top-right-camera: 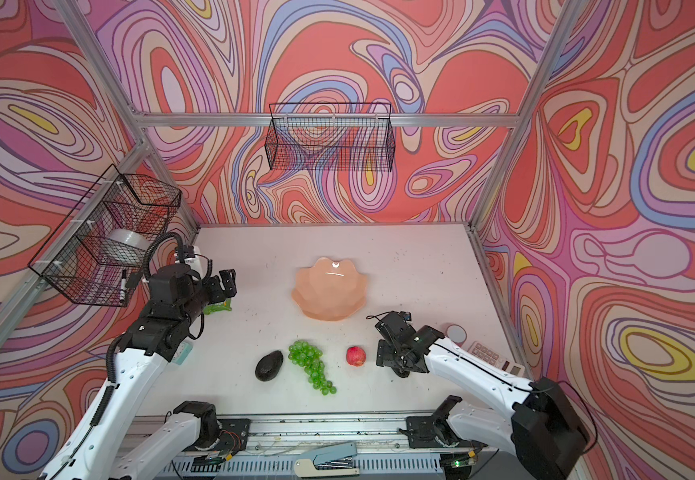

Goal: Place and organize the fake fruits in the fruit bowl
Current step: 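Reach the right gripper to the avocado nearest it and grasp it, then carry the avocado with the right gripper into the peach bowl and release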

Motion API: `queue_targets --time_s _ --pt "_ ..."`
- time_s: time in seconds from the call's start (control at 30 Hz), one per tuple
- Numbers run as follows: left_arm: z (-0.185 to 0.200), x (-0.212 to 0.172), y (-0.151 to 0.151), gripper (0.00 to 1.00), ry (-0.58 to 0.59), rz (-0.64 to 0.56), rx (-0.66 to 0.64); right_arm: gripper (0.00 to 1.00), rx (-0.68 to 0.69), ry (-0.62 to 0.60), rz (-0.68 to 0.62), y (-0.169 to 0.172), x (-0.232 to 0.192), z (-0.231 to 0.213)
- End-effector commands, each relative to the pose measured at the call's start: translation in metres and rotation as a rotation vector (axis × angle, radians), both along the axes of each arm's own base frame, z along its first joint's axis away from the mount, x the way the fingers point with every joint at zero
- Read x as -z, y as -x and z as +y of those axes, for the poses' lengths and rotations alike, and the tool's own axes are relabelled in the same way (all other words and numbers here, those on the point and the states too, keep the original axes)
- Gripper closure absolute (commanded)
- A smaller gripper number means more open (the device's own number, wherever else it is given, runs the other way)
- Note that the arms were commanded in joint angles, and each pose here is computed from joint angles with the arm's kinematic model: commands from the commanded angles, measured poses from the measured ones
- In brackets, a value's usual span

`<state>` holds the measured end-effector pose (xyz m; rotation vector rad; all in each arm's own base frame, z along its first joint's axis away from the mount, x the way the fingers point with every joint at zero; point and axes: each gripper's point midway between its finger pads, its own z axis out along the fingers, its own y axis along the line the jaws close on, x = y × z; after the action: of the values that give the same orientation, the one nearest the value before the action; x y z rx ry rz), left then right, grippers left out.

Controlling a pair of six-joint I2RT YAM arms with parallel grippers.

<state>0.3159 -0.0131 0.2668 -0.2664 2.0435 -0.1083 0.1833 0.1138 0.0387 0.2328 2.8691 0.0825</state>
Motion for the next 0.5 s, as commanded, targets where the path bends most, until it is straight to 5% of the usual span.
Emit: queue_targets --time_s 0.0,0.17,0.47 --pt "0.002 0.003 0.003 0.07 -0.002 0.027 -0.006 0.08 0.027 -0.004 -0.028 -0.011 0.006 0.006" --pt "0.002 0.005 0.003 0.06 0.0 0.03 -0.005 0.14 0.036 0.03 -0.066 -0.022 0.005 0.003" --pt "0.002 0.006 0.004 0.07 -0.003 0.038 -0.005 0.48 0.005 0.074 -0.108 -0.034 -0.014 0.002"
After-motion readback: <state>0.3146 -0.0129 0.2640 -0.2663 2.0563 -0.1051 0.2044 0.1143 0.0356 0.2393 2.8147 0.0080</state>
